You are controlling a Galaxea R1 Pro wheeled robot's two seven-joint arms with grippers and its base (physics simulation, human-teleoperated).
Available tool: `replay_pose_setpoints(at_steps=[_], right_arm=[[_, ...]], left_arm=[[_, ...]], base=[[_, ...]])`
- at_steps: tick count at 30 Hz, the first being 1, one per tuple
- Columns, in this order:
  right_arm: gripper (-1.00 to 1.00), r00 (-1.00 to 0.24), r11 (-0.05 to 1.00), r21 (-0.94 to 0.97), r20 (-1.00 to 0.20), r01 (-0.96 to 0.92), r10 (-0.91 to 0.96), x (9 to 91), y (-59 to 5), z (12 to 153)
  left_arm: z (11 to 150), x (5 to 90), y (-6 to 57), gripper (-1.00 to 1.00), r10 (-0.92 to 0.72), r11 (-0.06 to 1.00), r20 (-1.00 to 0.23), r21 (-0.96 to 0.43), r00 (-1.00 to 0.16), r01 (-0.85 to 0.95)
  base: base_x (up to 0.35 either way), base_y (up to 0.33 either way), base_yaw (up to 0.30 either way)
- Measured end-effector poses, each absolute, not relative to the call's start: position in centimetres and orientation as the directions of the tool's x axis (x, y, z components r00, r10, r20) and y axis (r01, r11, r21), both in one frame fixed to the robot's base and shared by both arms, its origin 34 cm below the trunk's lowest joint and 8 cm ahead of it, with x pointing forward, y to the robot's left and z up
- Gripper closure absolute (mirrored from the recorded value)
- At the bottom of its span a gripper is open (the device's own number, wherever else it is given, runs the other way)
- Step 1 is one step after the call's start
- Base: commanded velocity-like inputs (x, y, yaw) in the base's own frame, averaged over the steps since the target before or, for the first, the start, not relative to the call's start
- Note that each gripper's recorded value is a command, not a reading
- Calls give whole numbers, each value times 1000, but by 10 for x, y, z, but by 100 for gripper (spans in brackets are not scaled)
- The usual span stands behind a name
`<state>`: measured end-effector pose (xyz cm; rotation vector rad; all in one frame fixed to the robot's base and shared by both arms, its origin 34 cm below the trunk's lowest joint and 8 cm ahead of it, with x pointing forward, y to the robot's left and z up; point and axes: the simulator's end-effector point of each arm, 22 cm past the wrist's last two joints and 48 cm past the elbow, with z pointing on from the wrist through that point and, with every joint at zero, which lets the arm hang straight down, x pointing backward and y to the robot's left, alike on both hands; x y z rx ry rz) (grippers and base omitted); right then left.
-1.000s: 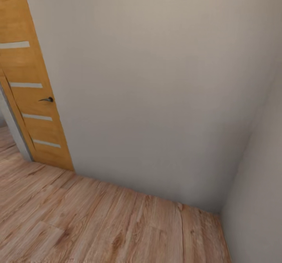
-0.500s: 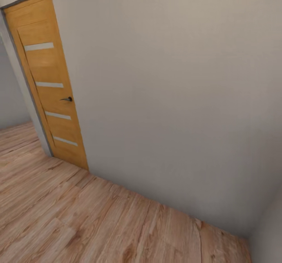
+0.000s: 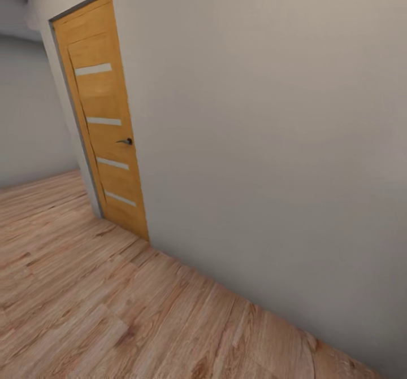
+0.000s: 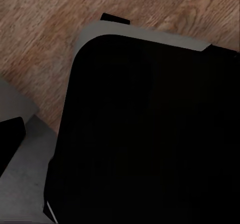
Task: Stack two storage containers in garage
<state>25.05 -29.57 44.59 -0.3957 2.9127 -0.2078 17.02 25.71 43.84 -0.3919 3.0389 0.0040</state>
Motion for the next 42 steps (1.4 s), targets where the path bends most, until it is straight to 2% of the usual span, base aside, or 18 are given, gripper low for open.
replay_pose_setpoints(at_steps=[8, 32, 42], right_arm=[[-100, -945, 957, -151, -177, -249, -274, 250, -285, 445], [-100, -943, 956, -149, -183, -253, -278, 252, -282, 446], [-100, -940, 958, -148, -203, -246, -273, 256, -281, 446]], left_arm=[[438, 169, 256, -100, -281, 960, -75, -9, -957, -281], [438, 169, 257, -100, -284, 959, -75, -8, -956, -284], [438, 169, 257, -100, -284, 959, -75, -7, -956, -285]], base=[[48, 0, 270], [309, -63, 278], [62, -17, 300]])
